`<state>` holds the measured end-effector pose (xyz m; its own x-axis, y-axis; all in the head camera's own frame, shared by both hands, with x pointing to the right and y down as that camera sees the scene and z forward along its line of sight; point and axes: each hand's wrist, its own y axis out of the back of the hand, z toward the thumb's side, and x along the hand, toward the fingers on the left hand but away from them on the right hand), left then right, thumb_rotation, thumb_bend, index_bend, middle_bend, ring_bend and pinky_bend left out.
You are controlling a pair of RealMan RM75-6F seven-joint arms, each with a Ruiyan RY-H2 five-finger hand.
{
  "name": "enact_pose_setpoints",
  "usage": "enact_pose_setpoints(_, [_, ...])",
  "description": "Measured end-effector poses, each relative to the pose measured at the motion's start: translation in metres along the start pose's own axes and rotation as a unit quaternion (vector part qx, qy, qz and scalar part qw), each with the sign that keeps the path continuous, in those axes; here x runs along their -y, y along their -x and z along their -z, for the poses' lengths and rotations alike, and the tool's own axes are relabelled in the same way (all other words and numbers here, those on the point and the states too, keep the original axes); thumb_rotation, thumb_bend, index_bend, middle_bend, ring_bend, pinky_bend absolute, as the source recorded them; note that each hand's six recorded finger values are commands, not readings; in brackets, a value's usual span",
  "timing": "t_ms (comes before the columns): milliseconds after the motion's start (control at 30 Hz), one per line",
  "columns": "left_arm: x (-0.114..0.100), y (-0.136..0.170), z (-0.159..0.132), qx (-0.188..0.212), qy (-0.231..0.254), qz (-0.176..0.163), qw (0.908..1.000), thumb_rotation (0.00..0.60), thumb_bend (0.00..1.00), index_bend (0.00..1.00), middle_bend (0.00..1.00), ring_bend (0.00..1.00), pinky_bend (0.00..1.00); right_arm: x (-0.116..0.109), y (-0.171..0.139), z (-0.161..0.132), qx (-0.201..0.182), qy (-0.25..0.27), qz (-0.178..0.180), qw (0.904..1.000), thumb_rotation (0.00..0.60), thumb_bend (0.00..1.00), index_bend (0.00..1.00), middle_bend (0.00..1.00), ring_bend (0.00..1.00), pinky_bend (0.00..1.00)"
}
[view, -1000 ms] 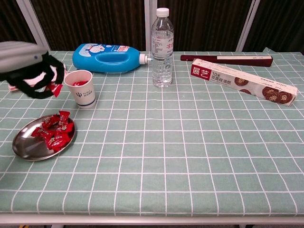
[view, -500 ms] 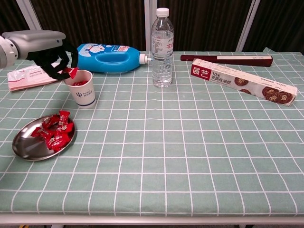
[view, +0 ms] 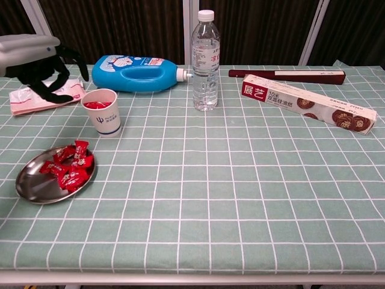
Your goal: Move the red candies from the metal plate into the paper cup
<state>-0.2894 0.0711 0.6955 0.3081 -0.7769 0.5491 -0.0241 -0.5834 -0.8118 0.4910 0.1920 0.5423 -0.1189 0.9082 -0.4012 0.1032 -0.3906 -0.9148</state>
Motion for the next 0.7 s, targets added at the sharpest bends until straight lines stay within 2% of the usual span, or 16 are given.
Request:
enact_pose_setpoints(133, [0.010, 0.031, 0.011, -0.004, -0.004, 0.001, 1.0000, 0.600, 0.31, 0.44, 0.82, 0.92, 1.00, 0.000, 0.001, -0.002, -0.004, 0.000, 0.001, 1.0000, 0.600, 0.03, 0.00, 0.14, 0.00, 0.34])
enact_pose_setpoints(300, [0.037, 0.059, 0.012, 0.000, -0.025, 0.038, 0.9990, 0.600, 0.31, 0.44, 0.82, 0.92, 1.00, 0.001, 0.001, -0.006, -0.009, -0.001, -0.001, 1.0000, 0.600, 0.03, 0.00, 0.14, 0.00, 0.34])
enact_pose_setpoints(700, [0.093, 0.076, -0.005, 0.014, -0.080, 0.088, 0.9929, 0.600, 0.30, 0.46, 0.82, 0.92, 1.00, -0.001, 0.000, -0.007, -0.009, 0.000, 0.001, 1.0000, 0.600, 0.03, 0.00, 0.14, 0.00, 0.34])
